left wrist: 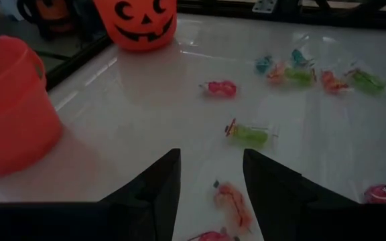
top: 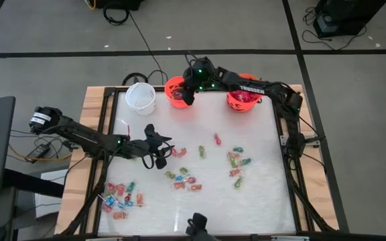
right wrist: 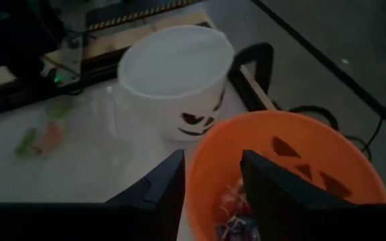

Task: Sort candy by brand, put in halloween buckets
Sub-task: Put the blue lollipop into the left orange bucket

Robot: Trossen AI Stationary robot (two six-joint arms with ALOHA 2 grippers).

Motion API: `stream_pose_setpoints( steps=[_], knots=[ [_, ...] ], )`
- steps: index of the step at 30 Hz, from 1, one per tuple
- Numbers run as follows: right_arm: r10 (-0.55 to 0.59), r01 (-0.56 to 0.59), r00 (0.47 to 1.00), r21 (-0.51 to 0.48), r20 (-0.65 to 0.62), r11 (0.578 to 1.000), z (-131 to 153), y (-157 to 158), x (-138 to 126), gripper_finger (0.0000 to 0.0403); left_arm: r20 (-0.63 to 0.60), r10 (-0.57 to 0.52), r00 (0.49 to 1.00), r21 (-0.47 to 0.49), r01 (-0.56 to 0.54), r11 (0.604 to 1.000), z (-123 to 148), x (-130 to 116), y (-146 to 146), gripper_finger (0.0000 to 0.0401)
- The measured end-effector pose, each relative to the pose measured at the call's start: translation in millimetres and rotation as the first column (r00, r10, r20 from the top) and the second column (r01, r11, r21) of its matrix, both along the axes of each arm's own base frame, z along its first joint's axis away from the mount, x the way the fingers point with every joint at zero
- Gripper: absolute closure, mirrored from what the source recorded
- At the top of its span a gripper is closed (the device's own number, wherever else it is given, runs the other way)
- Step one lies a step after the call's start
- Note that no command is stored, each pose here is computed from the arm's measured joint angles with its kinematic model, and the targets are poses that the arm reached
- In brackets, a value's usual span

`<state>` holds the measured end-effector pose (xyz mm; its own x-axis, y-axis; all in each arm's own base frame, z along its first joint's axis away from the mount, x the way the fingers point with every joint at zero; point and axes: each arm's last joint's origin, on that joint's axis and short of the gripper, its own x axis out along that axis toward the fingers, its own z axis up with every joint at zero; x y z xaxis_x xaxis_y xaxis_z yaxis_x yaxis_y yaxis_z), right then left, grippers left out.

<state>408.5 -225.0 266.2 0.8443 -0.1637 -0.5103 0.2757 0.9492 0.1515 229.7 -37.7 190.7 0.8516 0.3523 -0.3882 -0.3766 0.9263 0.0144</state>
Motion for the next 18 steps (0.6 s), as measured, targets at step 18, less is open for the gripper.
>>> stream_pose_setpoints(
  steps=[18],
  knots=[
    [0.191,-0.199,0.975,-0.062,-0.114,0.978,45.5,126.9,6.2,0.0245,-0.071,0.003,0.997,0.007,-0.003,1.0,-15.7,5.4,-1.2,0.0233]
  ],
)
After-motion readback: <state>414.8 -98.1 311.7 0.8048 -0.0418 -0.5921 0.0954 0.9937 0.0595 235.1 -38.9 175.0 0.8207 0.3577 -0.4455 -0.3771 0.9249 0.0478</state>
